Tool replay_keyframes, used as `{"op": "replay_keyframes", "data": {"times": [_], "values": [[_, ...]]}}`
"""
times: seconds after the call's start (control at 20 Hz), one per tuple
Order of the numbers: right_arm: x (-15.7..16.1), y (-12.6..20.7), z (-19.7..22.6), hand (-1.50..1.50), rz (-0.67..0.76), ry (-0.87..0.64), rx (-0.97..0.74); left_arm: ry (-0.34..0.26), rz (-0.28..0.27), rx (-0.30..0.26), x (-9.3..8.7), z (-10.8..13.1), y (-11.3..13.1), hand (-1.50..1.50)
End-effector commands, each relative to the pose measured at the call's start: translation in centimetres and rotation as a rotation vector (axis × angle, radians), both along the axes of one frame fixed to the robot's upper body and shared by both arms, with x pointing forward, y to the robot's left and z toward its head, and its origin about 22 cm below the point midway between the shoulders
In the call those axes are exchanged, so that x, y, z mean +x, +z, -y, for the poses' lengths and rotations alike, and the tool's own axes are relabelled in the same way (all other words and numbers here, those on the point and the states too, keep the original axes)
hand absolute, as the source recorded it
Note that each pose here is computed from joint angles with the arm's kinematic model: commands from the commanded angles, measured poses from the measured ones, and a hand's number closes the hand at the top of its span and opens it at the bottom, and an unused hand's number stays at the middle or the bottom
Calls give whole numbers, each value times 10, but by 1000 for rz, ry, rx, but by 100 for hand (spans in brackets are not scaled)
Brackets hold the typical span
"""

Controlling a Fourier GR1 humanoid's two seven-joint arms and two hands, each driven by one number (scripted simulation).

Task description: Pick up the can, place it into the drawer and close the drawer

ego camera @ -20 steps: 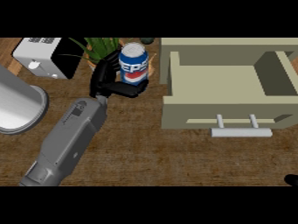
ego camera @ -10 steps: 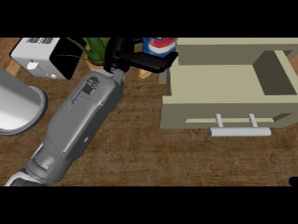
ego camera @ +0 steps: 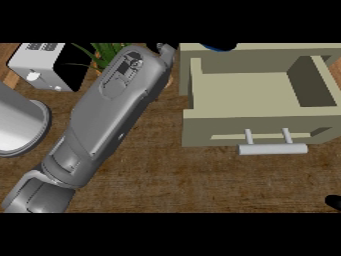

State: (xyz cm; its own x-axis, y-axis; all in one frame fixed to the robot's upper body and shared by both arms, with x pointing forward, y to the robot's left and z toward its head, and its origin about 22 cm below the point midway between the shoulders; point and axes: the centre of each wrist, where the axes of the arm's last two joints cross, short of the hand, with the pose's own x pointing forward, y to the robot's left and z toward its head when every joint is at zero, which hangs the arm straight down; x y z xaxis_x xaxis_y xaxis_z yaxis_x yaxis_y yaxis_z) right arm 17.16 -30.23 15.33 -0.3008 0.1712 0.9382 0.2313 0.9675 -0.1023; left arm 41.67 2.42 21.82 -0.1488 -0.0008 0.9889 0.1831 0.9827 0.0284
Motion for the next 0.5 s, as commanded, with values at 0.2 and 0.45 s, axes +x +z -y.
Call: {"op": "replay_keyframes", "data": {"times": [0.2,0.45], "values": [[-6,-1,0,-150,-4,9,-6,7,-5,62,9,30,30,150],[18,7,-3,-150,26,18,-7,18,-26,82,7,44,42,150]]}}
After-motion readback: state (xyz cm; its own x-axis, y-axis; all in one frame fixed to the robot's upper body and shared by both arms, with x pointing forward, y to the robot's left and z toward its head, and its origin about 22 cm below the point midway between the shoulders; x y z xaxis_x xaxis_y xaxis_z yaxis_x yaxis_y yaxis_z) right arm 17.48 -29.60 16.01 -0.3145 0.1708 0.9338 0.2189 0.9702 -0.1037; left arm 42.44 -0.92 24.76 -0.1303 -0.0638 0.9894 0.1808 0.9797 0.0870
